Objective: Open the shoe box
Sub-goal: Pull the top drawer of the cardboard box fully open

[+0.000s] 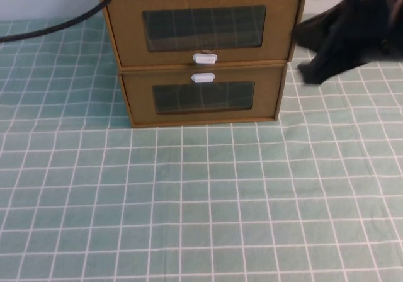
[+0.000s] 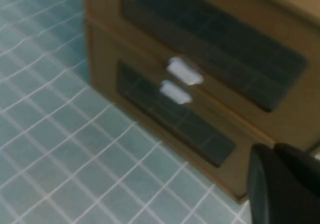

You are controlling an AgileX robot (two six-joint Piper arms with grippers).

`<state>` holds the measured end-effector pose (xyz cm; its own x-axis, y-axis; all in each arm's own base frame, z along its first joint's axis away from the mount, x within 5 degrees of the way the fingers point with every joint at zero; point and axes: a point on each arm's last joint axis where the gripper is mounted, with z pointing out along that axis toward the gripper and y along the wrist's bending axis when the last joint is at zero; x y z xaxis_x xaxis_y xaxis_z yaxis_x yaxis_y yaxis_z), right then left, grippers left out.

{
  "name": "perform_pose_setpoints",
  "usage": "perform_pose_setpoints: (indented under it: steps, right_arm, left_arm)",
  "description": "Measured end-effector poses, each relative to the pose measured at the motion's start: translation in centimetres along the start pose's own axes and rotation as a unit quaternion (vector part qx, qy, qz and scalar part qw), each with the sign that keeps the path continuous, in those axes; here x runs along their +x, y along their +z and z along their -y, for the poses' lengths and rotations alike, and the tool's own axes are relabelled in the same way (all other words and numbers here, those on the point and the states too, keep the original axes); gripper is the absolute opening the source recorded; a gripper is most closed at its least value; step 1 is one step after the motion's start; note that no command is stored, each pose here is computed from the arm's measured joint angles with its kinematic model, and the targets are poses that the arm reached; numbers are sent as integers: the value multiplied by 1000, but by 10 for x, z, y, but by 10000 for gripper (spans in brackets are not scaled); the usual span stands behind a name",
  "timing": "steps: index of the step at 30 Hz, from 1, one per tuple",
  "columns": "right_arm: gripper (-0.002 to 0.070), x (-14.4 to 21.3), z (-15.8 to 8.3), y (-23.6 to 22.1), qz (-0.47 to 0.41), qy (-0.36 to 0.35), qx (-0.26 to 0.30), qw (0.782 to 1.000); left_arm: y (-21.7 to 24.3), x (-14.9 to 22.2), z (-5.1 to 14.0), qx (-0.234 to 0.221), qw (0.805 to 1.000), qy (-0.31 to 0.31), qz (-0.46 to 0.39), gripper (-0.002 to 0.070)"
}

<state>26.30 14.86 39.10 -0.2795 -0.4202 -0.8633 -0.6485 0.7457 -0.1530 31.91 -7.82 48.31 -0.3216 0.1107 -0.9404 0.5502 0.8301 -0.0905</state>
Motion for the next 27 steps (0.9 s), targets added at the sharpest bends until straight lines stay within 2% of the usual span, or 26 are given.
perform_pose_setpoints:
  steps: [3, 8, 14, 18, 21, 26, 27]
  right_arm:
    - [-14, -2, -20, 8, -31, -60, -47, 997]
    - [-14, 6, -43, 26, -76, -112, -92, 987]
    - [-13, 18, -63, 54, -121, -195, -97, 969]
    - [-14, 22, -79, 70, -137, -285, -51, 947]
    - [-14, 19, -91, 76, -137, -340, 12, 930]
    - [-13, 5, -112, 82, -80, -398, 127, 905]
    - [-13, 2, -118, 83, -66, -420, 147, 893]
  left_arm:
    - [24, -4, -8, 28, 999, 11, -29, -5]
    - [56, -8, -18, 67, 996, 48, -17, -5]
    - [97, 11, -30, 124, 988, 72, -55, -5]
    - [122, 33, -40, 141, 984, 59, -92, -5]
    - [134, 42, -44, 152, 982, 47, -102, -5]
    - [137, 38, -43, 170, 981, 39, -85, -5]
    - [138, 37, -43, 172, 981, 39, -83, -5]
